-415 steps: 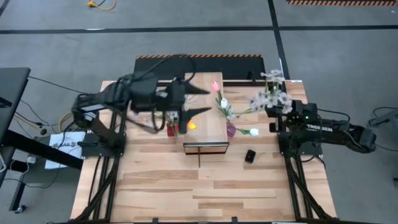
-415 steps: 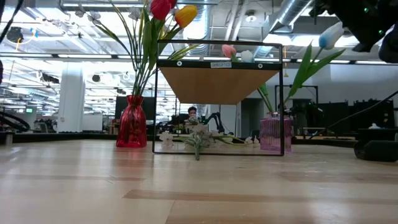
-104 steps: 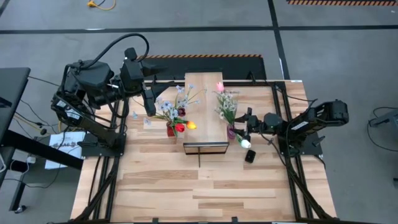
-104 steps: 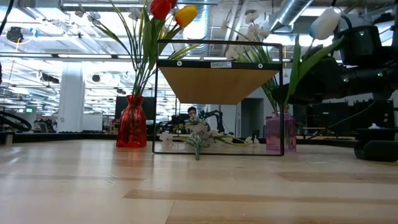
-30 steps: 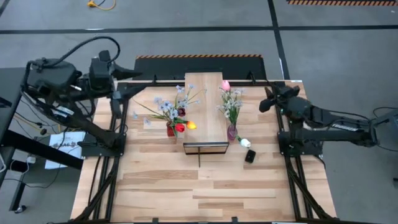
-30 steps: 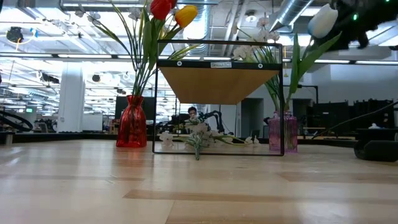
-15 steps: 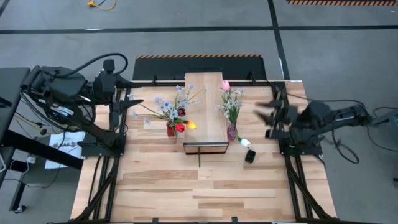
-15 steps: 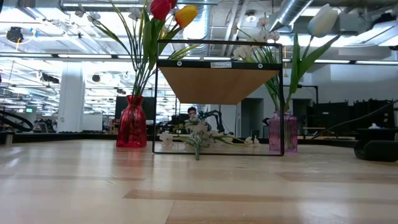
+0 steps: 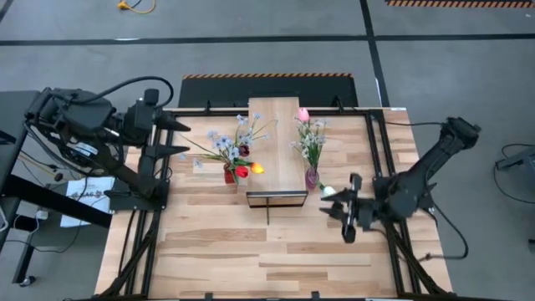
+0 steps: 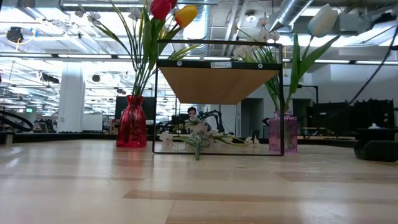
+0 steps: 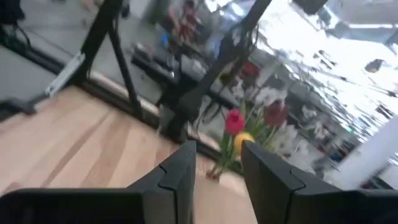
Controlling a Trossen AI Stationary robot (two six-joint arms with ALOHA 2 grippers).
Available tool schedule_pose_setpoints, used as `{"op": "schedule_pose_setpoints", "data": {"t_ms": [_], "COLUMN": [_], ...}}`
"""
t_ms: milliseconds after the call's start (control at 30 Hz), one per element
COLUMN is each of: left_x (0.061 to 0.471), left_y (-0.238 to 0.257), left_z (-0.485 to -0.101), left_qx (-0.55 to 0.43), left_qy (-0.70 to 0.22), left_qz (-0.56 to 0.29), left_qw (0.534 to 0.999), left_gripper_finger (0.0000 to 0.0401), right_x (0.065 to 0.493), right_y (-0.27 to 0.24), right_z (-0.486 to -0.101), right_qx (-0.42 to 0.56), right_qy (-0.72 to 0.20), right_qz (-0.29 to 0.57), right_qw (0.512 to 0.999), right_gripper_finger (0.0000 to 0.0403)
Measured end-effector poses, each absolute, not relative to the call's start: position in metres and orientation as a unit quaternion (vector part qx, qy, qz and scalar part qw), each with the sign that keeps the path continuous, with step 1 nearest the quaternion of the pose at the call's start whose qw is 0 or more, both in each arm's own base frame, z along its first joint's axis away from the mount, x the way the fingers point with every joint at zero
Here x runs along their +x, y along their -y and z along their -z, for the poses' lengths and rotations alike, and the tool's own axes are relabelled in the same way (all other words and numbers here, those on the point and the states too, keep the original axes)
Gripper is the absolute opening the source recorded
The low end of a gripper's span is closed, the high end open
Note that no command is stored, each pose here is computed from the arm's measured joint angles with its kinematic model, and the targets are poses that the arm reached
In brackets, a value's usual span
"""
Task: Pick and place flowers into a vace then onto a shelf
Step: Put the white flowers into the purple flower vase
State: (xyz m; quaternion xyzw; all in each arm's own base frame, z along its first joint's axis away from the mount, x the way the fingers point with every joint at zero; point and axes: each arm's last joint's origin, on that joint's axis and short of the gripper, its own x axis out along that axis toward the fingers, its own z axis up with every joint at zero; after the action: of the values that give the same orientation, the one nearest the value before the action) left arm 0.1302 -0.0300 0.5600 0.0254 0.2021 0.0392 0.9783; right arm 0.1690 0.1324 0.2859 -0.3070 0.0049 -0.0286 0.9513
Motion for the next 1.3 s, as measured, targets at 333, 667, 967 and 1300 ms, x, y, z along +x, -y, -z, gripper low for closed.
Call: {"op": "schedule_pose_setpoints", "data": {"t_ms": [333,667,967,1300], "left_x": [0.132,0.132,0.132,0.146], "left_y": [0.031,0.032,0.036,0.049], "left_z": [-0.563,-0.562,-0.561,-0.547], "left_qx": [0.018,0.014,0.005,0.007], "left_qy": [-0.187,-0.19,-0.2,-0.267], "left_qz": [-0.032,-0.012,0.045,0.135], "left_qw": [0.982,0.982,0.979,0.954], "left_gripper_finger": [0.0203,0.0203,0.0203,0.0203], "right_x": [0.154,0.163,0.192,0.205], "right_y": [-0.187,-0.242,-0.293,-0.336], "right_z": [-0.262,-0.276,-0.286,-0.289], "right_qx": [-0.29,-0.277,-0.247,-0.238], "right_qy": [-0.019,-0.029,-0.052,-0.057], "right_qz": [0.092,0.116,0.145,0.208], "right_qw": [0.953,0.953,0.957,0.947], "right_gripper_finger": [0.012,0.012,0.012,0.0149]}}
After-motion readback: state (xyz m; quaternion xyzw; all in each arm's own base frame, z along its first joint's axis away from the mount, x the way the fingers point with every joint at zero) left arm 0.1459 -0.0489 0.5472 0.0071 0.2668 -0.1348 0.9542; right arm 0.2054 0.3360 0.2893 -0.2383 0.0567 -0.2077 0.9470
